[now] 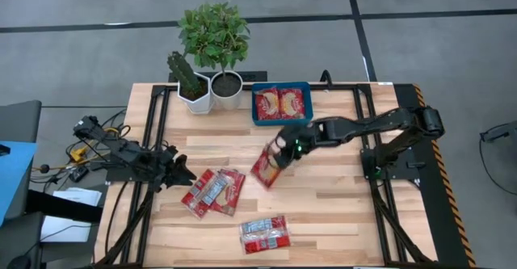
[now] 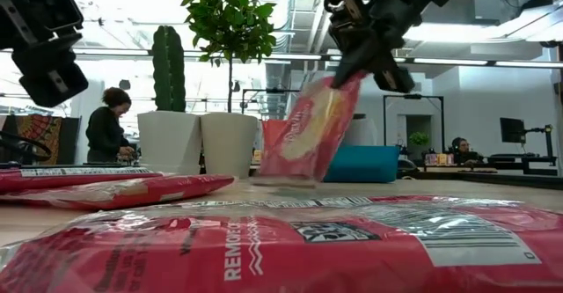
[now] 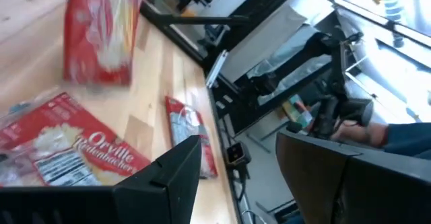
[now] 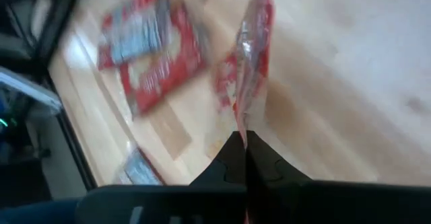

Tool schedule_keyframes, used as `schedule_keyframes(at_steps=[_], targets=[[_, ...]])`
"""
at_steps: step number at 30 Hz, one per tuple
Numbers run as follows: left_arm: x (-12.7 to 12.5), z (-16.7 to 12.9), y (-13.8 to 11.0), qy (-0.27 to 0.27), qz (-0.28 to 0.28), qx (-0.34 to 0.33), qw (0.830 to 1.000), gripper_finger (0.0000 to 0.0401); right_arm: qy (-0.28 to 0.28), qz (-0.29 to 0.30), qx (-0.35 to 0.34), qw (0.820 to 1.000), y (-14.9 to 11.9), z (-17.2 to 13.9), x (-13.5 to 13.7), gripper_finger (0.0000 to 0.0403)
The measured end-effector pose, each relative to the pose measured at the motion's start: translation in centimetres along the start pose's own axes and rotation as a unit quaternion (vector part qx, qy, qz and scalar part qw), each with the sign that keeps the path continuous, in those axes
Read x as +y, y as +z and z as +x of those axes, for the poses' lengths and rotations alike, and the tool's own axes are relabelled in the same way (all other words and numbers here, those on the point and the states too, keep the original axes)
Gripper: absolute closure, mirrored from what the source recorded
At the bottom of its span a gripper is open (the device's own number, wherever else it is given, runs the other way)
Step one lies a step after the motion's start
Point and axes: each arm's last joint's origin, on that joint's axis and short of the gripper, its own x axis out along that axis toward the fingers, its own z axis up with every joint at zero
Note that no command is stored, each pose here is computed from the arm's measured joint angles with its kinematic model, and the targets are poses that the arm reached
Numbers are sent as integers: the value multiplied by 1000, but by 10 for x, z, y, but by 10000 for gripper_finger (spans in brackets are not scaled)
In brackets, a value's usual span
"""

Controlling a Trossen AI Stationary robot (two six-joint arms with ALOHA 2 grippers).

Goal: Sort popcorn bags into baskets
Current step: Put the red popcorn bag into the blue container

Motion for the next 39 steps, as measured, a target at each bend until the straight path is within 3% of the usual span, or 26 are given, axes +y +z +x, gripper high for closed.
schedule_keyframes(at_steps=[14,23,31,39], targets=[[2,0,2,30,2,-38,999,218,31,-37,-24,999,75,-65,-49,399],[2,0,3,40,0,-50,998,218,-10,-102,-9,995,127,-100,-61,400],[3,0,3,41,-7,-52,998,218,-40,-183,7,982,178,-114,-66,400],[3,0,4,53,-10,-67,996,218,-59,-241,46,968,219,-103,-87,400]])
